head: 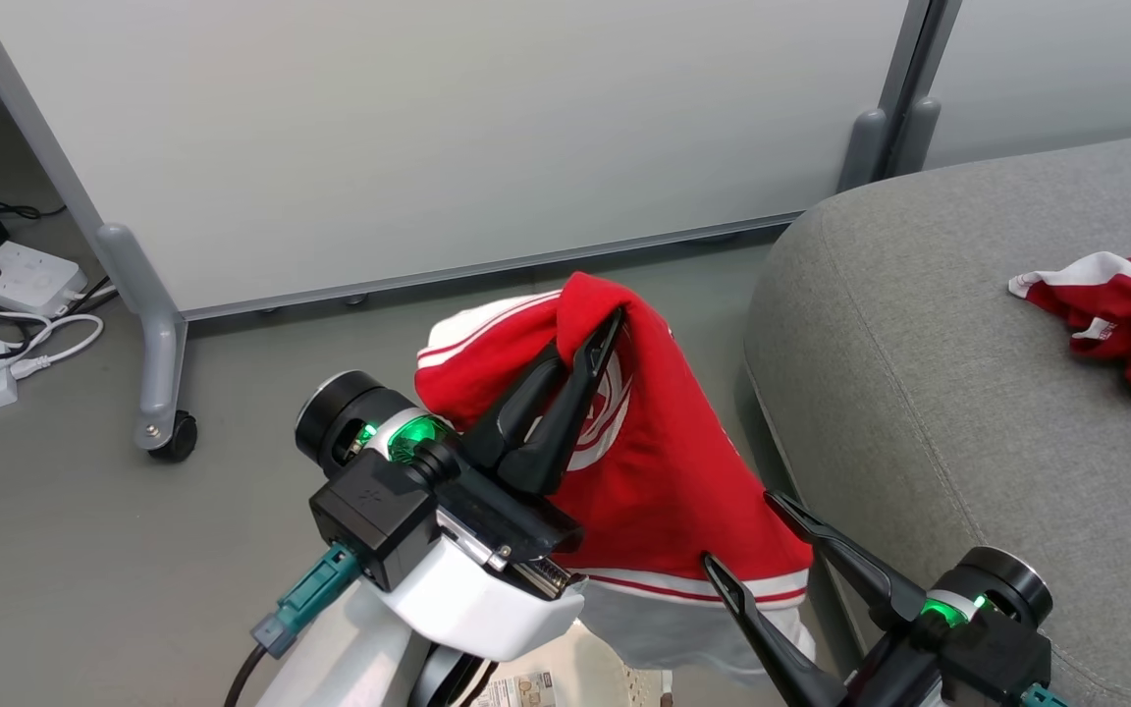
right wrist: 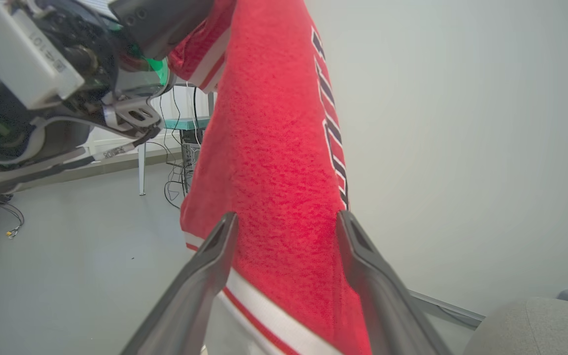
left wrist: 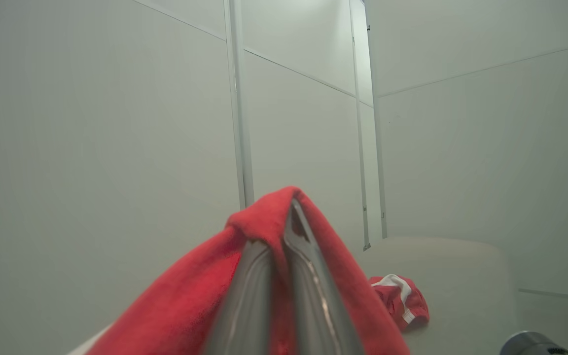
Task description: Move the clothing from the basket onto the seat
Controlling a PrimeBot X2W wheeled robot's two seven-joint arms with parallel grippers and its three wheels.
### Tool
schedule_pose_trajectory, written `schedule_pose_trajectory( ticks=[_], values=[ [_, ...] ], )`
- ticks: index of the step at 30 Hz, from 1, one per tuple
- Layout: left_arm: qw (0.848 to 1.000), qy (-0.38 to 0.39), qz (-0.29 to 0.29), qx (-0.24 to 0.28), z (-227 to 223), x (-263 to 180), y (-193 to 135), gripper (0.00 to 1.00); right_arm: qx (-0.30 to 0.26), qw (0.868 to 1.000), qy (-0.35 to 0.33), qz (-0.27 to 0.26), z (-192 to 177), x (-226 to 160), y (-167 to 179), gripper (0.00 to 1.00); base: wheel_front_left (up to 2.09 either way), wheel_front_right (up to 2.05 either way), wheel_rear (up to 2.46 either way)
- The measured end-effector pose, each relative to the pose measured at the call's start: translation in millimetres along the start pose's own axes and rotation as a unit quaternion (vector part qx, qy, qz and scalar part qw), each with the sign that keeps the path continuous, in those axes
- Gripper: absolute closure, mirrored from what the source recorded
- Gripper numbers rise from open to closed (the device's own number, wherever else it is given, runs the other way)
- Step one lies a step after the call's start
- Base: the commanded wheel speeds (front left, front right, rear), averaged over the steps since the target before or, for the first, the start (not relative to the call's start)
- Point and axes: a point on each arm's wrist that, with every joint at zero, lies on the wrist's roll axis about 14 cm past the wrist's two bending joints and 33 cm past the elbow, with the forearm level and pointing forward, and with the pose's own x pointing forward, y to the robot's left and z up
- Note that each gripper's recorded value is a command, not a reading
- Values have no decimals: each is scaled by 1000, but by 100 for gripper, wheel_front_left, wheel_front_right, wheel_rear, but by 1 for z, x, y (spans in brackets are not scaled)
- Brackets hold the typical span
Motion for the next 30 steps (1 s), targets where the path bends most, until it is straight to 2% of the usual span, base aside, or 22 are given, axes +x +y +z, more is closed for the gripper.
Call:
schedule_pose_trajectory(
  ticks=[21, 30],
  values=[
    [998, 21, -53, -15, -12, -6, -38, 100, 3, 1000, 24, 20, -20, 13, 10, 0, 0, 0, 0],
    [995, 32, -85, -30, -18, -10, -62, 100, -17, 999, 34, 11, -27, 19, 1, 0, 0, 0, 0]
  ],
)
